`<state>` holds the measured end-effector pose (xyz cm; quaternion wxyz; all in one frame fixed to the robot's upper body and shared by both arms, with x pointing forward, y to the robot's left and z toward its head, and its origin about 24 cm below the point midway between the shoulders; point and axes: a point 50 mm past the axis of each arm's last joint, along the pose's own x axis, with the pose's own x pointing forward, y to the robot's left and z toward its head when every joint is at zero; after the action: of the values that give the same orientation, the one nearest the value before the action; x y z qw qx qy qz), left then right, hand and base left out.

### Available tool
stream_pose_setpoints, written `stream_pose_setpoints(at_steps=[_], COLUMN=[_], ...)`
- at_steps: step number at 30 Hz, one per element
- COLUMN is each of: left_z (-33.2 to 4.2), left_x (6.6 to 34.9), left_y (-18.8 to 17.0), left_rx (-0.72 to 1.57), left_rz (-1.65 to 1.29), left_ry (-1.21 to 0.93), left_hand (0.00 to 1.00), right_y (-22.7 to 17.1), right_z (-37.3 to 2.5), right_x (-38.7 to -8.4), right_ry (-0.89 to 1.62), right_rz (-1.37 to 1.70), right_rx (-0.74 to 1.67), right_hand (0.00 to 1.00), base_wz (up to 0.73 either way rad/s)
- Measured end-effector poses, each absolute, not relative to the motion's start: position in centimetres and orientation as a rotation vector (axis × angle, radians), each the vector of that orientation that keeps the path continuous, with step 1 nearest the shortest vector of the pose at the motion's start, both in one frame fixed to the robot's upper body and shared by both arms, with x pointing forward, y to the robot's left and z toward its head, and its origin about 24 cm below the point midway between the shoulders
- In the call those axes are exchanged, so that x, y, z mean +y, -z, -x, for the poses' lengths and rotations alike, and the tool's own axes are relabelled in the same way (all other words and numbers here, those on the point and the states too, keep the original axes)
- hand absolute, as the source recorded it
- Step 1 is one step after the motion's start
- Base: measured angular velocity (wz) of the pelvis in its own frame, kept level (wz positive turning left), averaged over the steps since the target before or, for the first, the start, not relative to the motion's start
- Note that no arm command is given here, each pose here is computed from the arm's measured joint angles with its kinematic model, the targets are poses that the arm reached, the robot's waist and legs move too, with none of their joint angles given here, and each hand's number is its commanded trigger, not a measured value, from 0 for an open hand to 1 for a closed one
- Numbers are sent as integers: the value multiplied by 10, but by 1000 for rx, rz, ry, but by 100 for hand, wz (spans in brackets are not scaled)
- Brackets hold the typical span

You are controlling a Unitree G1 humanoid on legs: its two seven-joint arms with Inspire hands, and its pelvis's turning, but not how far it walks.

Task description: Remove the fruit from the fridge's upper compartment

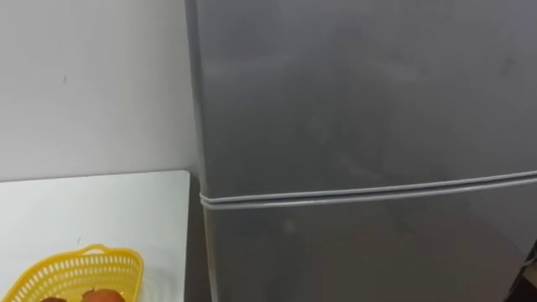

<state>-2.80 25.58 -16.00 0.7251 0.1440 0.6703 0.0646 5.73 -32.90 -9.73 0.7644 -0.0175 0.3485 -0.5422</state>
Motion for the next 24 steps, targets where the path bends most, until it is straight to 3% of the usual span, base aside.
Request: stream_pose_setpoints(at_steps=[12, 18, 24], left_z=[25, 26, 24], left_x=[255, 253, 248], left_y=[161, 162, 164], left_rx=[1519, 1559, 1578], left_rz=[-301, -294, -288], left_ry=[-132, -135, -128], left_hand=[0, 0, 0], right_y=[156, 163, 167], right_z=[29, 31, 19], right_x=[-280, -265, -255], right_ry=[809, 452, 277], right_rz=[22, 183, 227], right_rx=[1400, 1568, 1607], right_hand=[0, 0, 0], base_wz=[6, -1, 5])
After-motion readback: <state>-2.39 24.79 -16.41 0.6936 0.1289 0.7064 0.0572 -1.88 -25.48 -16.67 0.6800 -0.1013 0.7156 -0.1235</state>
